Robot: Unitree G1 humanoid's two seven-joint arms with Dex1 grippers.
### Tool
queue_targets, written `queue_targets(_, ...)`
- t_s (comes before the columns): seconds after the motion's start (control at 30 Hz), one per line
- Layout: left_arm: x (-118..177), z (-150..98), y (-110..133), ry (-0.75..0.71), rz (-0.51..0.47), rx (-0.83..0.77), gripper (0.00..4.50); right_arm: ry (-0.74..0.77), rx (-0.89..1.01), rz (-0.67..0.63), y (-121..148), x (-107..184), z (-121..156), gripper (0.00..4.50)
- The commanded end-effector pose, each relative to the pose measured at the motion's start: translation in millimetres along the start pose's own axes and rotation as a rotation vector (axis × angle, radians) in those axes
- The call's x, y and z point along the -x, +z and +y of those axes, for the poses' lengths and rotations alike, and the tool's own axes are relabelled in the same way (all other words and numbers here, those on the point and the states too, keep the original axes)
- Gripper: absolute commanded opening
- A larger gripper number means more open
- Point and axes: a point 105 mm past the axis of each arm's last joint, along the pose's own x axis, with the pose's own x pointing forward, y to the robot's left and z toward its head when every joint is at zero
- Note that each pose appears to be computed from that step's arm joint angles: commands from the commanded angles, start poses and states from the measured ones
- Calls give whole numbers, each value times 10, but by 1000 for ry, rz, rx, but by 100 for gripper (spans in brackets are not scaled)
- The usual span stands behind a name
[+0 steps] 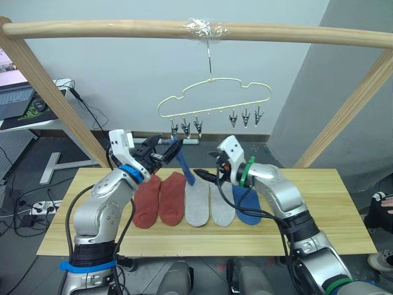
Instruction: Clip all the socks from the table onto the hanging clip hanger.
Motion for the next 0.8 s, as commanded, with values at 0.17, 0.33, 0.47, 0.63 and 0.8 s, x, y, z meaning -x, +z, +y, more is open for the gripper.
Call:
queue_targets(0.17, -78, -145, 13, 9, -69, -90, 240, 51, 90, -182, 407, 331, -3, 450)
queue_targets(0.33, -178, -162, -106, 63, -61, -112, 185, 34, 113, -209, 488, 431, -23, 450)
queue_targets(0.47, -240, -143, -160, 98, -62, -160, 185, 46, 104, -263, 631, 478, 10, 450)
queue_targets(0.63, -359, -89, -225, 149, -73, -157, 185, 89, 111, -334, 831, 560, 99, 450)
queue_targets(0.8, -382, -28, -286, 178, -66, -173, 185, 83, 120, -322, 832, 560, 97, 450)
